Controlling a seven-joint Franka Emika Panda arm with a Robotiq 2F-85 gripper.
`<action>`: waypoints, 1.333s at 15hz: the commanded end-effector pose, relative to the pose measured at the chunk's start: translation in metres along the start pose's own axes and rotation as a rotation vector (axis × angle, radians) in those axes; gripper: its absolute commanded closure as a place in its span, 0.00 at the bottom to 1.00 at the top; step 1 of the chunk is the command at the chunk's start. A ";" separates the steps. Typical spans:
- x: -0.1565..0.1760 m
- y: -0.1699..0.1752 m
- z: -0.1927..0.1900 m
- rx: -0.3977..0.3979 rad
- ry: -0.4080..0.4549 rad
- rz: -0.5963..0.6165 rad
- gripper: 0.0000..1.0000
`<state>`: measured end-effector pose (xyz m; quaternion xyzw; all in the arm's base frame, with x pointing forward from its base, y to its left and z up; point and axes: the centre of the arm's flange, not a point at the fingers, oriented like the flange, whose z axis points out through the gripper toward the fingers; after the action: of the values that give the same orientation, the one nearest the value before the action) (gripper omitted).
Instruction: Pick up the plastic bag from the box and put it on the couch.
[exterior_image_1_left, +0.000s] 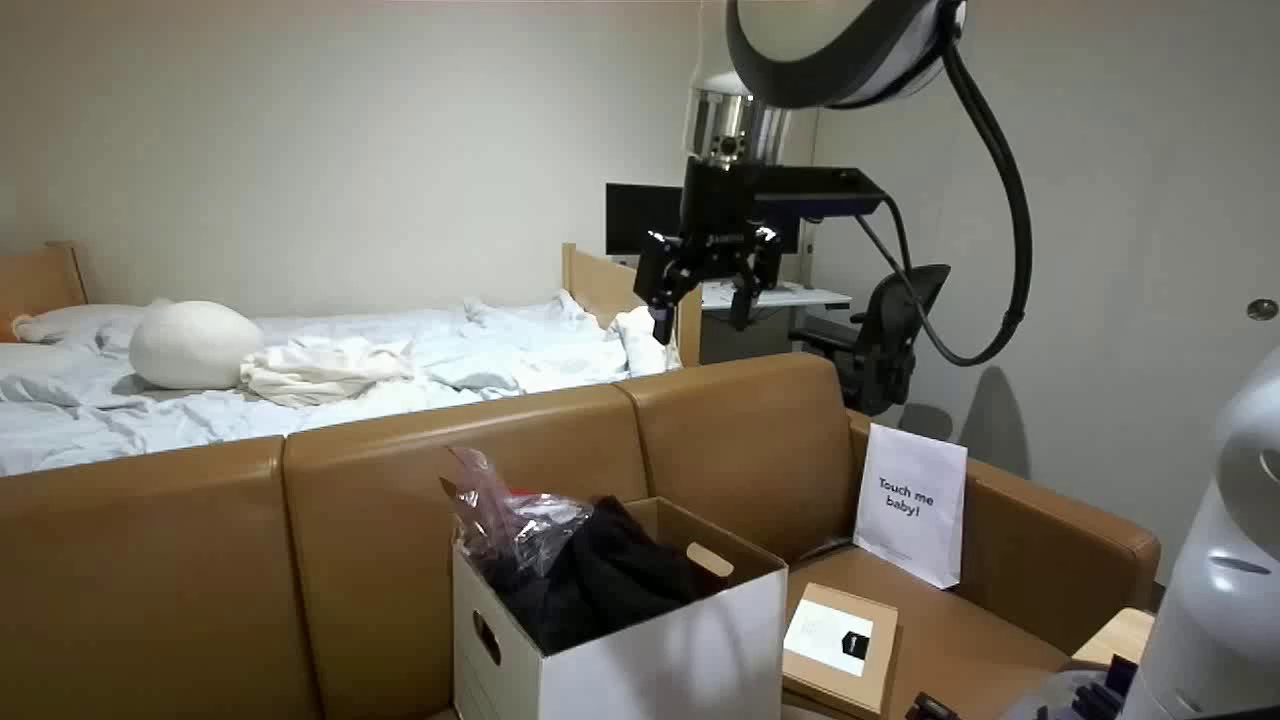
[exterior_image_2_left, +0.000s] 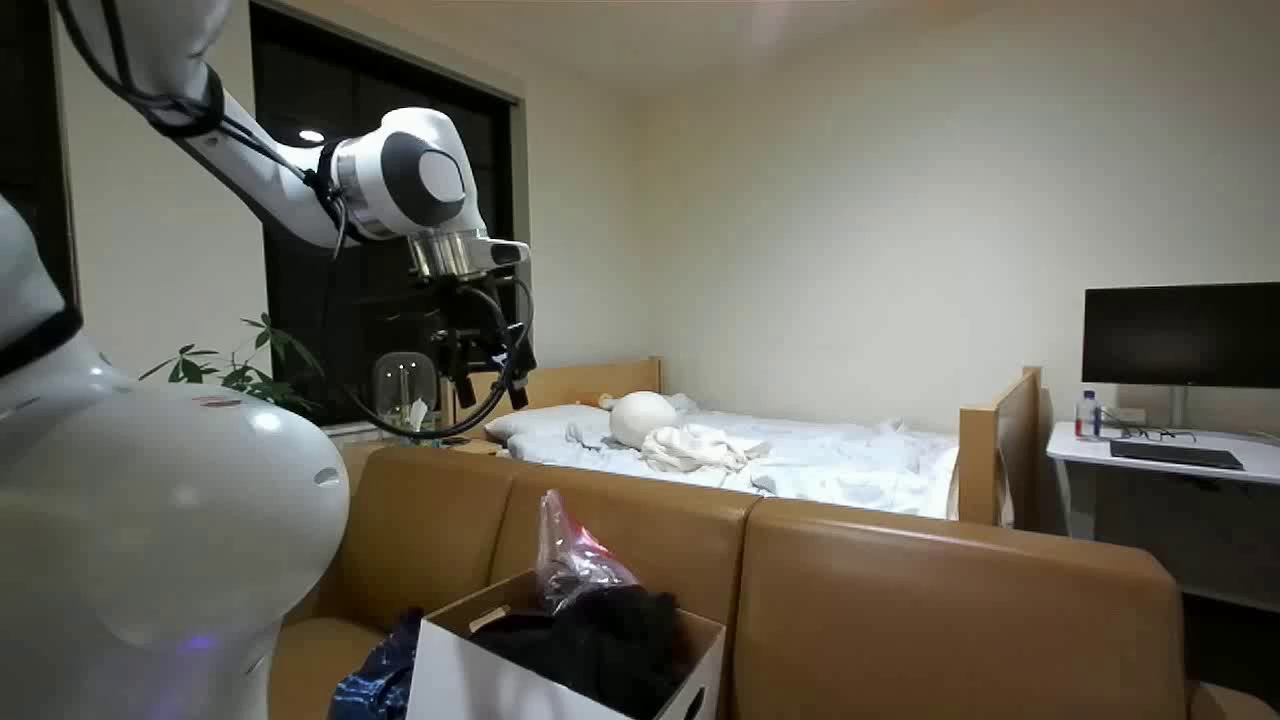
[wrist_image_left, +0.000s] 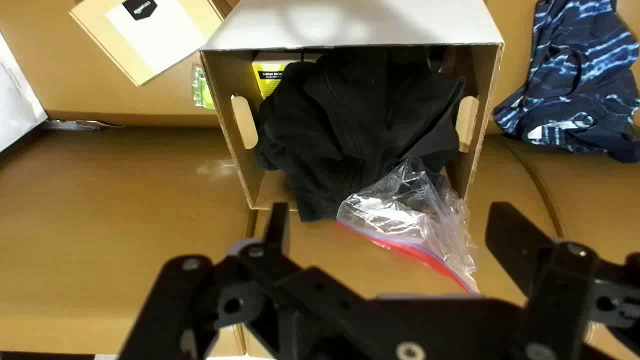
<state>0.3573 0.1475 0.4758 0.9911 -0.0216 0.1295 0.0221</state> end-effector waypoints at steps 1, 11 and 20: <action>0.000 0.000 0.000 0.000 0.000 0.000 0.00; 0.069 -0.030 0.005 -0.071 -0.085 -0.097 0.00; 0.166 -0.129 0.072 -0.254 -0.254 -0.393 0.00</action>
<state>0.4849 0.2276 0.4713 0.9824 0.1244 0.0381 0.1339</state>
